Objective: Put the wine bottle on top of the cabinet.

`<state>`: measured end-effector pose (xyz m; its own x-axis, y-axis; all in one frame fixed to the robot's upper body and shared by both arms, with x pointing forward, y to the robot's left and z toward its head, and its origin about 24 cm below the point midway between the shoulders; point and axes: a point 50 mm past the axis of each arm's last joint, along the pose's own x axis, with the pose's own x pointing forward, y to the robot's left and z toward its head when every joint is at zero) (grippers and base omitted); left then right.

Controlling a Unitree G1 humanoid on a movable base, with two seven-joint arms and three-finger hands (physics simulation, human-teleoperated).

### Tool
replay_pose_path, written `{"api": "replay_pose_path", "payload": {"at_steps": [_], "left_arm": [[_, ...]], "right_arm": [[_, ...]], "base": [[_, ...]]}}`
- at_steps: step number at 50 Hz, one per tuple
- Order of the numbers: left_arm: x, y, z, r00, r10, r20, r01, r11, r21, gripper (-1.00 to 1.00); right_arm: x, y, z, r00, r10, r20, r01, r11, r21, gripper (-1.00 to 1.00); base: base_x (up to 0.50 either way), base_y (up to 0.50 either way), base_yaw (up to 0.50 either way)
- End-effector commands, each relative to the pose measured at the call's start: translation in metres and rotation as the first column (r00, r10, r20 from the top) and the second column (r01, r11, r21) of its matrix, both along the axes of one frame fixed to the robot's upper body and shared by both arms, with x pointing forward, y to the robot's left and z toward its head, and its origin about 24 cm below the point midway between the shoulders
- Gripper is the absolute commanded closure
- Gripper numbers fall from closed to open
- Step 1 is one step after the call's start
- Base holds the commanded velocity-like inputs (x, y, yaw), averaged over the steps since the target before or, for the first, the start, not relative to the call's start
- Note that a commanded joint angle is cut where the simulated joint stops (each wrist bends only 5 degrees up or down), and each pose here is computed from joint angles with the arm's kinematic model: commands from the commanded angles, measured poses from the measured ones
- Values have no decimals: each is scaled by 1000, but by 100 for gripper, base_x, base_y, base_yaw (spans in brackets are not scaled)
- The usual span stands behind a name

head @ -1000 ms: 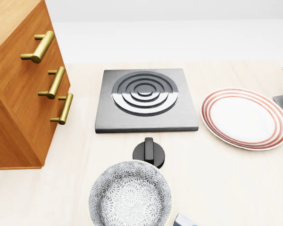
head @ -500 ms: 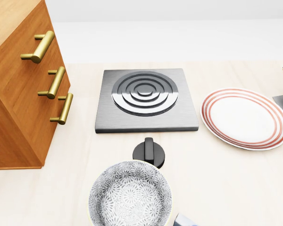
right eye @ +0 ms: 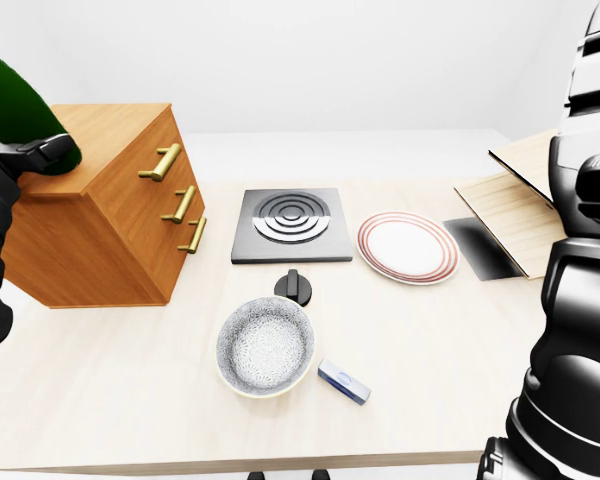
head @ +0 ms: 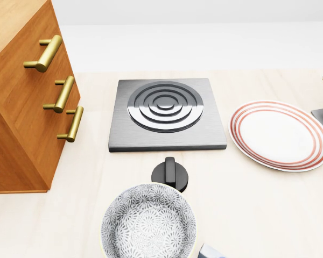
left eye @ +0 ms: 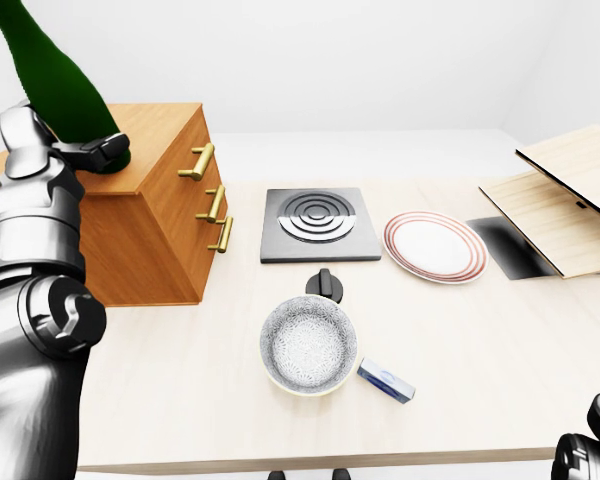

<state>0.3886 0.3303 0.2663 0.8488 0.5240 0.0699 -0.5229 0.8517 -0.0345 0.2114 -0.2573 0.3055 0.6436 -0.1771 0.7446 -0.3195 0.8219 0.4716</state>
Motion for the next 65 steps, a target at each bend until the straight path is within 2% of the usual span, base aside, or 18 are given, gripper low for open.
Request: {"api": "replay_pose_path", "payload": {"at_steps": [1, 9, 16, 17, 18, 21, 22, 24, 26, 28, 34, 52, 54, 55, 65], "left_arm": [[1, -1, -21, 999, 17, -49, -19, 999, -47, 100], [1, -1, -27, 998, 18, -60, -21, 998, -58, 100], [1, -1, -28, 997, 23, -68, -26, 998, -51, 88], [1, -1, -27, 997, 22, -68, -25, 999, -47, 83], [1, -1, -30, 997, 20, -75, -23, 999, -44, 41], [1, -1, -28, 997, 17, -77, -19, 999, -27, 42], [1, 0, -27, 997, 16, -79, -18, 1000, -21, 29], [0, 0, -30, 996, 18, -84, -21, 999, -26, 25], [1, 0, -29, 996, 13, -83, -14, 1000, -21, -2], [1, 0, -24, 997, 11, -72, -12, 1000, -15, 0], [1, 0, -28, 996, 3, -86, -4, 1000, -12, 2], [0, 2, -22, 997, 2, -82, 0, 1000, 14, -4], [-1, 2, -26, 996, 1, -92, 0, 1000, 12, -12], [-1, 2, -26, 996, -2, -92, 4, 1000, 16, -100], [0, 2, -18, 997, -13, -80, 16, 999, 31, -100]], "right_arm": [[12, -7, -5, 999, -7, -44, 8, 999, 34, -100], [9, -8, -7, 999, -14, -40, 15, 999, 29, -100], [7, -9, -7, 999, -17, -39, 18, 999, 38, -100], [7, -9, -7, 999, -17, -39, 18, 999, 35, -100], [7, -9, -6, 999, -15, -36, 16, 999, 37, -100], [7, -9, -6, 999, -14, -37, 15, 999, 36, -100], [8, -8, -7, 999, -16, -40, 17, 999, 28, -100], [8, -8, -7, 999, -18, -39, 19, 1000, 24, -100], [8, -9, -7, 999, -20, -38, 21, 1000, 22, -100], [8, -8, -6, 999, -18, -35, 19, 999, 27, -100], [7, -9, -6, 999, -20, -33, 20, 999, 28, -100], [6, -9, -5, 999, -22, -28, 22, 999, 25, -100], [6, -9, -4, 999, -20, -28, 21, 999, 27, -100], [6, -9, -4, 999, -20, -28, 21, 999, 26, -100], [8, -8, -2, 999, -10, -30, 11, 1000, 26, -100]], "base": [[0, 0, 0], [0, 0, 0], [0, 0, 0], [0, 0, 0], [0, 0, 0], [0, 0, 0], [0, 0, 0], [0, 0, 0], [0, 0, 0], [0, 0, 0], [0, 0, 0], [0, 0, 0], [0, 0, 0], [0, 0, 0], [0, 0, 0]]}}
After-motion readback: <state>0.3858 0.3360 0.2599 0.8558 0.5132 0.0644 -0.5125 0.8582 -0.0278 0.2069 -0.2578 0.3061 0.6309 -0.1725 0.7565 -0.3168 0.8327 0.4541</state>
